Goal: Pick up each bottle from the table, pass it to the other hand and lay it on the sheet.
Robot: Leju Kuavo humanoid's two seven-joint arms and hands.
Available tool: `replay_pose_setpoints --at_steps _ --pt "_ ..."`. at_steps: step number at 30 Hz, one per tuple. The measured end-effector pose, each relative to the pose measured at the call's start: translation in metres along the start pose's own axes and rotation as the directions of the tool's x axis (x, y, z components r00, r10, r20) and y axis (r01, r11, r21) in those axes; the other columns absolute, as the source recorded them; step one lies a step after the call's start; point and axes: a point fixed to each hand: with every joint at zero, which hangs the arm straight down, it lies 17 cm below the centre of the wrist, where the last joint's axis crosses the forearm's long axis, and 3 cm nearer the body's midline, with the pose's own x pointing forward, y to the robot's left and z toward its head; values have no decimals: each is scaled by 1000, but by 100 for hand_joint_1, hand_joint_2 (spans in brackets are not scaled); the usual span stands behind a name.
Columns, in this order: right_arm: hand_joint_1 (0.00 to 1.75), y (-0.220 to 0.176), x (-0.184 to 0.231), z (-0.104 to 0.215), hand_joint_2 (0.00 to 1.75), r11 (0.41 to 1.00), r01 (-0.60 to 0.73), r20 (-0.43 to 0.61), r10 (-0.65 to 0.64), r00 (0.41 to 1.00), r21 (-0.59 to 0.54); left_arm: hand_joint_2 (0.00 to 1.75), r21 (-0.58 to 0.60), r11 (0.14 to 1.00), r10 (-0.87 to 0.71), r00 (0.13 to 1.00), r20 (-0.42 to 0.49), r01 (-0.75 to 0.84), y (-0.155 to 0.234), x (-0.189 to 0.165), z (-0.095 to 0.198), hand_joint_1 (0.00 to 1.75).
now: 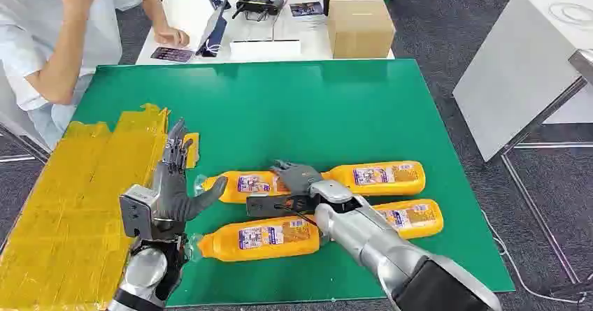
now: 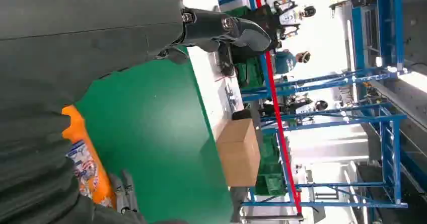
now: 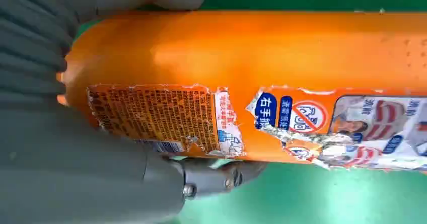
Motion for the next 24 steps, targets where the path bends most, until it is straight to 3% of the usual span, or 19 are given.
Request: replay_pose_setpoints --at_steps 3,8,17,19,24 --pt "175 -1 0 0 175 1000 -2 -5 2 1000 -7 175 -1 1000 0 1000 0 0 0 0 0 0" --pt "175 -7 0 -2 175 999 -3 -9 3 1000 -47 175 0 1000 0 1000 1 0 0 0 0 0" --pt "175 -38 15 1 175 964 82 65 -68 996 -255 175 1 1000 -3 1000 1 3 0 1 2 0" --pt "175 -48 21 5 175 940 120 96 -94 991 -318 175 3 1000 -4 1000 4 4 0 2 3 0" --pt "175 -88 38 29 175 813 281 223 -190 956 -509 175 10 1000 -13 1000 -1 13 2 3 9 0"
